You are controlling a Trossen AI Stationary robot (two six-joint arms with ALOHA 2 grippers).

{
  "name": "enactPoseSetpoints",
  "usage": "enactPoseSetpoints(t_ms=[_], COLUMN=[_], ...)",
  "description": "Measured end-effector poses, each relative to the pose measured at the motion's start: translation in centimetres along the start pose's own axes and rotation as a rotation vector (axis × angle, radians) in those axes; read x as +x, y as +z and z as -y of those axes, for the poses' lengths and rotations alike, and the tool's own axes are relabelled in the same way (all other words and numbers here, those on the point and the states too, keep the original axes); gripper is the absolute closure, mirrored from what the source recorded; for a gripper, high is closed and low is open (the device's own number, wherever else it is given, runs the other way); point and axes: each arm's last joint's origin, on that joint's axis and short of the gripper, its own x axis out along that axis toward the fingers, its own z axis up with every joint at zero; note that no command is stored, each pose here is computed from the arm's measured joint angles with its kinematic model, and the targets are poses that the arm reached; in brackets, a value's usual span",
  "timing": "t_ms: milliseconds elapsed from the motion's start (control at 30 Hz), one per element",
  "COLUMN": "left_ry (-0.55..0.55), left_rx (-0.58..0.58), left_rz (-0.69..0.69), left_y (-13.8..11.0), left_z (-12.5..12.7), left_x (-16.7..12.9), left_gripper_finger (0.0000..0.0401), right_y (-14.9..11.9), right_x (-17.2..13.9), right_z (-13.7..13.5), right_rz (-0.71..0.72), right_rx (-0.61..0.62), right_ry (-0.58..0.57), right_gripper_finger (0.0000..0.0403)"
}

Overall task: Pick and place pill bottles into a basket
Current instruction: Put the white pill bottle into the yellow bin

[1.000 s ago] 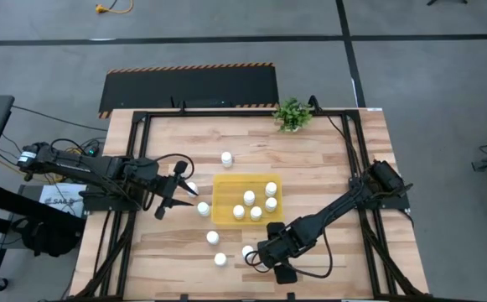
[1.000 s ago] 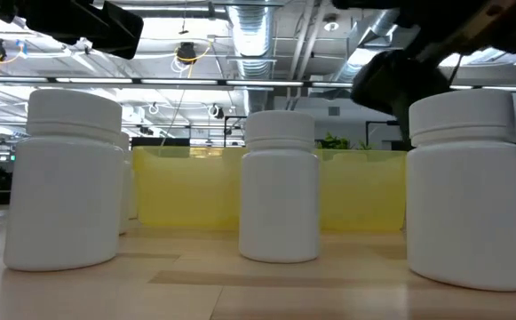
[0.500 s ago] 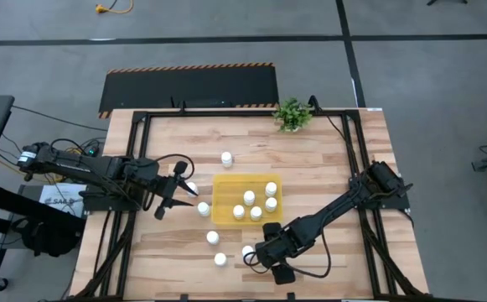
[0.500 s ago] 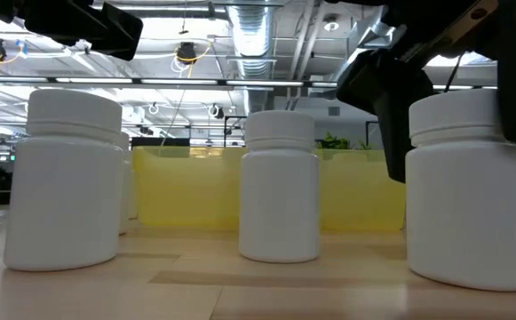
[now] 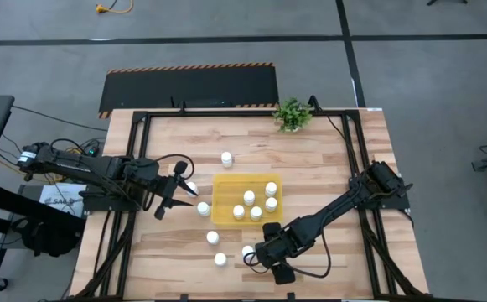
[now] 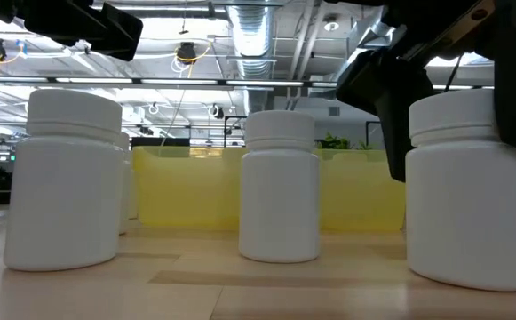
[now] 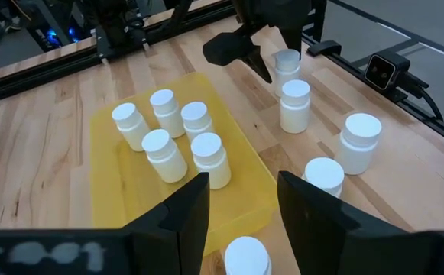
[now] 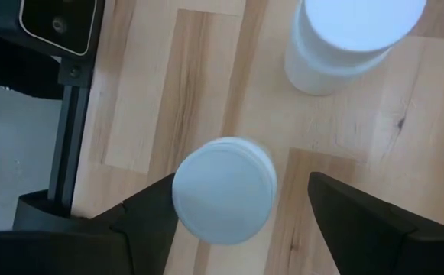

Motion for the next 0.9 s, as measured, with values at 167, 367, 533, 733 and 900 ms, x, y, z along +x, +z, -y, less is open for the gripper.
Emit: enactPoseSetpoints(t_ms=[167,367,533,733,900], left_ry=[0.000,0.000,0.000,-0.001,0.000], left_rx=[-0.009,-0.012,-0.012,-0.012,-0.012], left_rz=[0.000,-0.001,-0.001,-0.001,-0.001], left_y=[0.00,-0.01,-0.02,-0.02,-0.02], left_z=[0.00,0.00,0.00,0.01,0.00], left_x=[0.00,0.00,0.00,0.00,0.01], left_gripper_finger=[0.0257,0.0257,0.0257,0.0257,0.0257], right_y=[0.00,0.00,0.05,0.26,0.49], right_x=[0.00,0.00,-0.04,-0.18,-0.23], right_z=[0.00,0.00,-0.02,-0.03,0.46], right_rz=[0.000,0.000,0.004,0.024,0.029], right_rx=[0.000,0.000,0.000,0.004,0.062], right_ry=[0.000,0.000,0.002,0.008,0.009], right_gripper_finger=[0.0151,0.0192,0.0229,0.0238,0.0234])
